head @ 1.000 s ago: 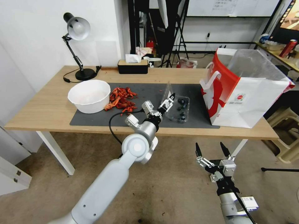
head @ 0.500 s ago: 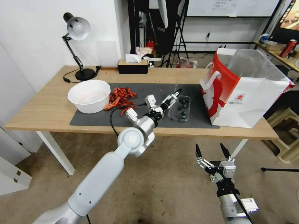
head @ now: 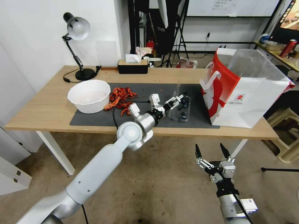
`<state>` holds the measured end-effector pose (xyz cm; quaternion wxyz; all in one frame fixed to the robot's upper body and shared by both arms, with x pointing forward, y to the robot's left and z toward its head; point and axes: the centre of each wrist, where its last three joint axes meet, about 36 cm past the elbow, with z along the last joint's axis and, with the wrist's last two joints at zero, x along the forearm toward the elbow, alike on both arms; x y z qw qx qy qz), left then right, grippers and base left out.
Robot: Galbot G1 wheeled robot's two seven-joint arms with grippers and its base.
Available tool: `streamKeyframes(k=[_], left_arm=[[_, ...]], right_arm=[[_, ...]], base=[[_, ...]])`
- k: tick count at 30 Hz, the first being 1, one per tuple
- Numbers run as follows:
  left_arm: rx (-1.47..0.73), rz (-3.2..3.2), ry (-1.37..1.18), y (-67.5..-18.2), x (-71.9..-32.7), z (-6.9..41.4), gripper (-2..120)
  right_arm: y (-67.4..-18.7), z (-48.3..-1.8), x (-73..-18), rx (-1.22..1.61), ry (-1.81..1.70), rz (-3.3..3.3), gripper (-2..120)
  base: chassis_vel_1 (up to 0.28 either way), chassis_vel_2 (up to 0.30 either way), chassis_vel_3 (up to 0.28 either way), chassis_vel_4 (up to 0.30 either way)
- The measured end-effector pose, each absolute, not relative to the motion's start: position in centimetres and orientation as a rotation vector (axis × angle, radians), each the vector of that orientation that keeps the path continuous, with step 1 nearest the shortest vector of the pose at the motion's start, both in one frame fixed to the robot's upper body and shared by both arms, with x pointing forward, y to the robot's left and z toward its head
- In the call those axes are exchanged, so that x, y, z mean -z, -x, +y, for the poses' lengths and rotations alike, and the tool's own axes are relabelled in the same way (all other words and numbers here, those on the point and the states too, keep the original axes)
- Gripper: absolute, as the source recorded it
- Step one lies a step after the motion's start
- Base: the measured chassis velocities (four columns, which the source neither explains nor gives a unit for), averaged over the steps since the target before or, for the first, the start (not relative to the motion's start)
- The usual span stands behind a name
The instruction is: Close the takeout container lid, then place the container into the takeout bag.
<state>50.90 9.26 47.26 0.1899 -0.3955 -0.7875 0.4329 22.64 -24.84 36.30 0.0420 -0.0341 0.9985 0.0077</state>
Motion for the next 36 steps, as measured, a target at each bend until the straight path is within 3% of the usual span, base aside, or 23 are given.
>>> streamKeyframes(k=[19, 27, 31, 36], left_arm=[[-1.014, -2.122, 1.119, -54.6, -48.0, 7.2, 99], [-0.926, -2.144, 0.952, -55.2, -48.1, 6.0, 74], [-0.824, -2.171, 0.846, -55.5, -48.9, 5.5, 53], [-0.76, -2.187, 0.794, -55.8, -49.5, 5.3, 40]], right_arm=[[-22.3, -25.0, -36.0, -0.026, 0.093, 3.051, 100], [-22.2, -24.8, -35.8, -0.033, 0.091, 3.05, 100], [-22.2, -24.8, -35.8, -0.032, 0.091, 3.049, 100], [-22.3, -24.6, -35.9, -0.036, 0.092, 3.046, 100]], base=[[0.0, 0.0, 0.0, 0.0], [0.0, 0.0, 0.0, 0.0], [0.0, 0.0, 0.0, 0.0], [0.0, 0.0, 0.0, 0.0]])
